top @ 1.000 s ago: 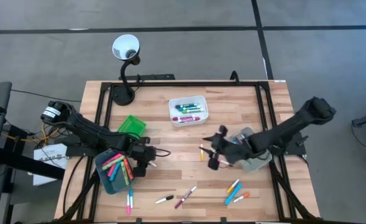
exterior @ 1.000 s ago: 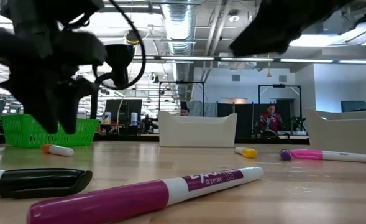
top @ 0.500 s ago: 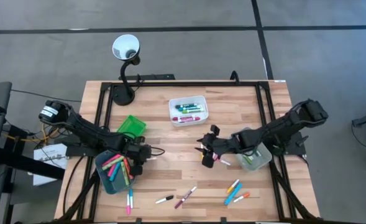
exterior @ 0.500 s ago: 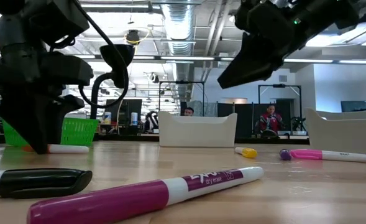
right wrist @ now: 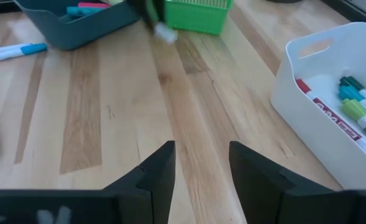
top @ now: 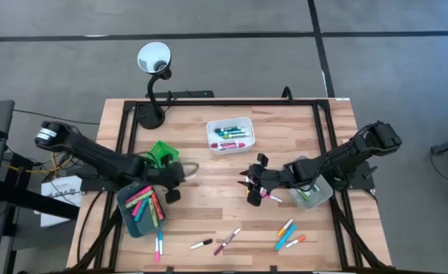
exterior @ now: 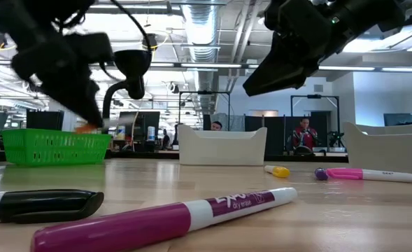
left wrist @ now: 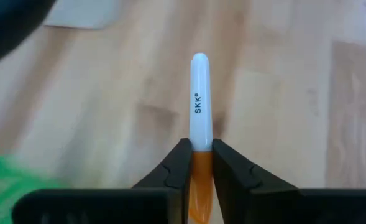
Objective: Pick & Place Markers
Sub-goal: Put the small orange highlighter pen into the green bin
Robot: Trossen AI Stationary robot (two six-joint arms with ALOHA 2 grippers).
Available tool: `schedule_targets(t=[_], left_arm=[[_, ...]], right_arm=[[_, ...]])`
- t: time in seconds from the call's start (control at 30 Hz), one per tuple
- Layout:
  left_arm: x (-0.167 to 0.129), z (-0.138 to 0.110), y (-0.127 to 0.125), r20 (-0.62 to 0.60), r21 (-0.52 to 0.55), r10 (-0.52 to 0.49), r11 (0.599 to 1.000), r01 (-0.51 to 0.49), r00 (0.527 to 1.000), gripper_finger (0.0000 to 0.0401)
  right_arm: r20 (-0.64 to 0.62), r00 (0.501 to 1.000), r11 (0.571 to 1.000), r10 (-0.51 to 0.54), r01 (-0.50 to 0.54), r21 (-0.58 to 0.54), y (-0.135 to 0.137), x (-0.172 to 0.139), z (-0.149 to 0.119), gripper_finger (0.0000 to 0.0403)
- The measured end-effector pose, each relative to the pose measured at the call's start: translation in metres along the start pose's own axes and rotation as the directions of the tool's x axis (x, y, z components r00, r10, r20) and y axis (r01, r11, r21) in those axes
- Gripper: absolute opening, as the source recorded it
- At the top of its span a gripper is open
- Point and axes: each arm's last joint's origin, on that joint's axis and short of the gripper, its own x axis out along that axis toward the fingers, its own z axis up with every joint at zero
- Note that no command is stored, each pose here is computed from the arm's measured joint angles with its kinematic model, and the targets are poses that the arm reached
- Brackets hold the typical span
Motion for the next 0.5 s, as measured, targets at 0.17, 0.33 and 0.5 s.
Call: schedule_targets(t=[0.17, 0.33, 0.5], left_arm=[[-0.031, -0.003, 0.029, -0.041, -0.126, 0.134, 0.982, -0.138, 0.99, 0.004], [-0.05, -0.018, 0.053, -0.147, -0.288, 0.228, 0.921, -0.262, 0.963, 0.0048], [-0.043, -0.039, 0.066, -0.287, -0.403, 0.219, 0.856, -0.325, 0.933, 0.0049]], right_arm=[[0.002, 1.0, 1.0, 0.002, -0.002, 0.0, 0.001, 0.0, 0.0, 0.0139], [0.003, 1.0, 1.0, 0.003, -0.003, 0.001, 0.001, 0.001, 0.0, 0.0137], [0.003, 1.0, 1.0, 0.002, -0.002, 0.001, 0.001, 0.001, 0.0, 0.0137]])
